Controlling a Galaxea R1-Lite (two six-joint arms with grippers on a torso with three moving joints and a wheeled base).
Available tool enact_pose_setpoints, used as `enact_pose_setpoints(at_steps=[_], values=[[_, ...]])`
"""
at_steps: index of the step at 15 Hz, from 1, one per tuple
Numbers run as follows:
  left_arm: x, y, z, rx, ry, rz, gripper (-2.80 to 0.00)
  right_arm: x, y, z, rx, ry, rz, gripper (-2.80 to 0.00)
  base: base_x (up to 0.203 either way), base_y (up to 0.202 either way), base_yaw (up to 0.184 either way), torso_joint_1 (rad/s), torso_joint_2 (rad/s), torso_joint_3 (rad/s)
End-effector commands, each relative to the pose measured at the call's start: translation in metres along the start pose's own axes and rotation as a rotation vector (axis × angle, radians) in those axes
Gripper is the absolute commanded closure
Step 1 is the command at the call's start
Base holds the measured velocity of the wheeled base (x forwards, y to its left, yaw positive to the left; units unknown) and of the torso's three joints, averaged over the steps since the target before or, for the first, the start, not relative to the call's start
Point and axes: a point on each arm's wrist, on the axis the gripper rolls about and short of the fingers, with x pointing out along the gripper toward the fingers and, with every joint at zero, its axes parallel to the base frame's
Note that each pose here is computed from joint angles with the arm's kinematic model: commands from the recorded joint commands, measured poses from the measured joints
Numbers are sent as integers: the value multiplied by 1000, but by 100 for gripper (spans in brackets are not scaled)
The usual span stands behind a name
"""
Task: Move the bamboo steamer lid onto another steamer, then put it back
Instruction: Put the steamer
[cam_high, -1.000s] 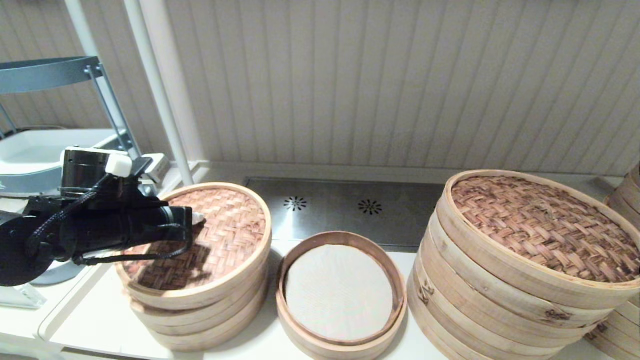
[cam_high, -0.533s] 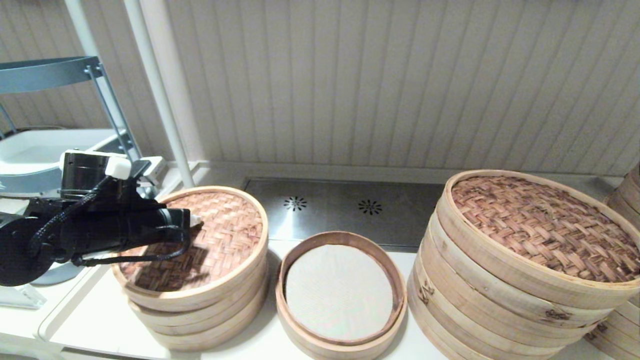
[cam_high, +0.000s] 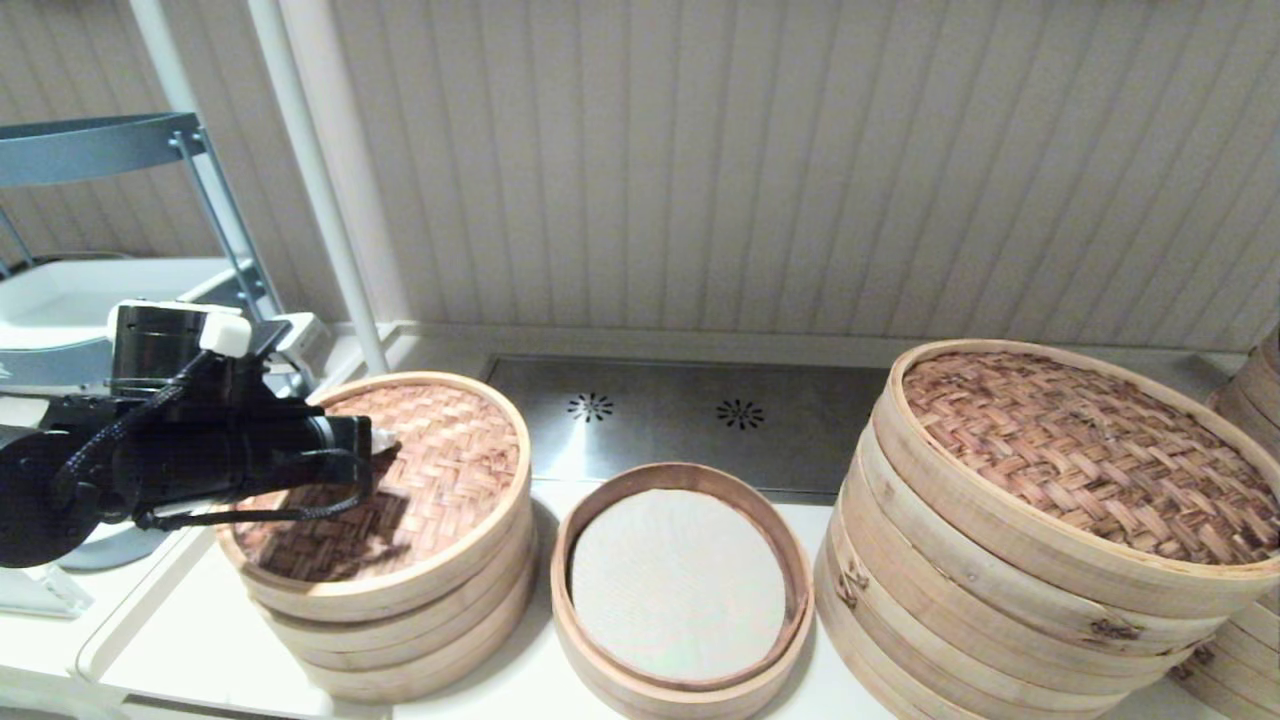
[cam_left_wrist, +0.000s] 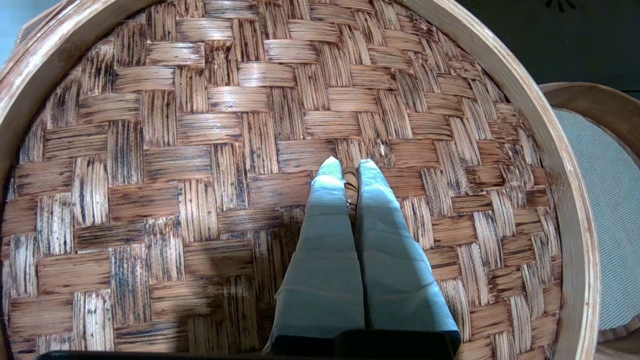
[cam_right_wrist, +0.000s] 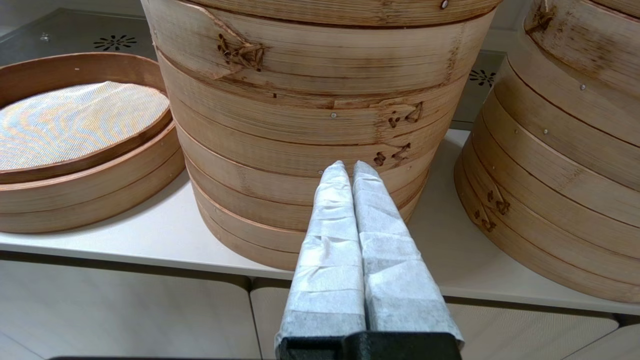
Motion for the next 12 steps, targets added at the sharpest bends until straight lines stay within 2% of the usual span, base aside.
enact_pose_setpoints(at_steps=[1, 12], values=[[2, 3, -1, -6, 5, 4, 0, 0, 0, 0, -1, 1, -1, 0, 0, 0, 0, 0, 0, 0], [9, 13, -8, -31, 43, -14, 0, 0, 0, 0, 0, 0, 0, 0, 0, 0, 0, 0, 0, 0]])
